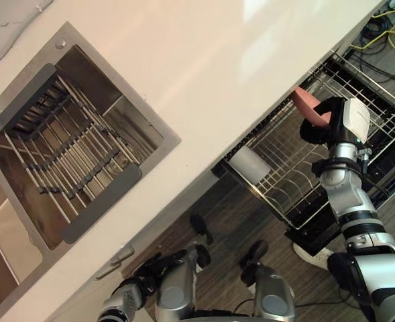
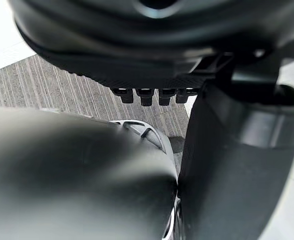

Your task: Walk over to the sink, pick up the cup, carry it to the dishwasher, place the cup inside the dishwasher, then close the dishwasher door

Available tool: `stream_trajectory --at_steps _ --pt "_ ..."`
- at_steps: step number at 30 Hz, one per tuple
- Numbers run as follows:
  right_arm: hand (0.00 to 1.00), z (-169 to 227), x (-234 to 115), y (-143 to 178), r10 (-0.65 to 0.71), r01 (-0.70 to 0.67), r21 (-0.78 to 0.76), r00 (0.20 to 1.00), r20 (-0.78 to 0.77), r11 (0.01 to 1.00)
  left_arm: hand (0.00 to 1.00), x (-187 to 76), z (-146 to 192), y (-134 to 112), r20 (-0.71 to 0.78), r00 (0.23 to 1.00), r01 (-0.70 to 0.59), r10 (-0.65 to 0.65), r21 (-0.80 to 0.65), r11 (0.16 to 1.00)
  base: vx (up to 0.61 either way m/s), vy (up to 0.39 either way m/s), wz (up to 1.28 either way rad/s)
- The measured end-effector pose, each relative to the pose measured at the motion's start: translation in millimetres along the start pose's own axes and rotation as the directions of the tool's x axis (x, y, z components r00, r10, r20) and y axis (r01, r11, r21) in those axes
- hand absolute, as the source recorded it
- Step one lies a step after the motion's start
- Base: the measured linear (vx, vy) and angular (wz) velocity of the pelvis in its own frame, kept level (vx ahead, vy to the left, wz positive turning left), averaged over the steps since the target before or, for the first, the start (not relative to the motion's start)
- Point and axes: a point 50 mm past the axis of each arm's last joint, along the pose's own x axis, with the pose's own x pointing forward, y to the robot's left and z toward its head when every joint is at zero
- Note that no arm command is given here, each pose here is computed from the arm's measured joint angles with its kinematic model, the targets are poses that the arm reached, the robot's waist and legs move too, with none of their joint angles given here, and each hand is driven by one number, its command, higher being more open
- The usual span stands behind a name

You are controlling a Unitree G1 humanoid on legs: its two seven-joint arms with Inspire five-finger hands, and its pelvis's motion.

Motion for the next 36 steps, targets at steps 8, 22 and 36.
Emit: stream_trajectory --at_steps 8,22,36 --pt "0.00 1 -39 38 0.109 -0.110 0.051 0.994 0.028 0.993 1.00 3 0 -5 -0.018 1.000 0.009 -0.008 0.016 1.000 -0.01 0.042 0.01" --pt "0.00 -45 -150 70 -0.014 0.058 0.179 0.971 -0.240 0.982 1.00 2 0 -3 0.002 1.000 -0.019 0.019 -0.015 1.000 0.00 0.058 -0.03" --pt "0.00 -53 -127 51 -0.076 0.072 -0.028 0.981 -0.178 0.997 1.00 -1 5 3 0.025 0.999 -0.025 0.025 -0.004 1.000 0.01 0.022 0.02"
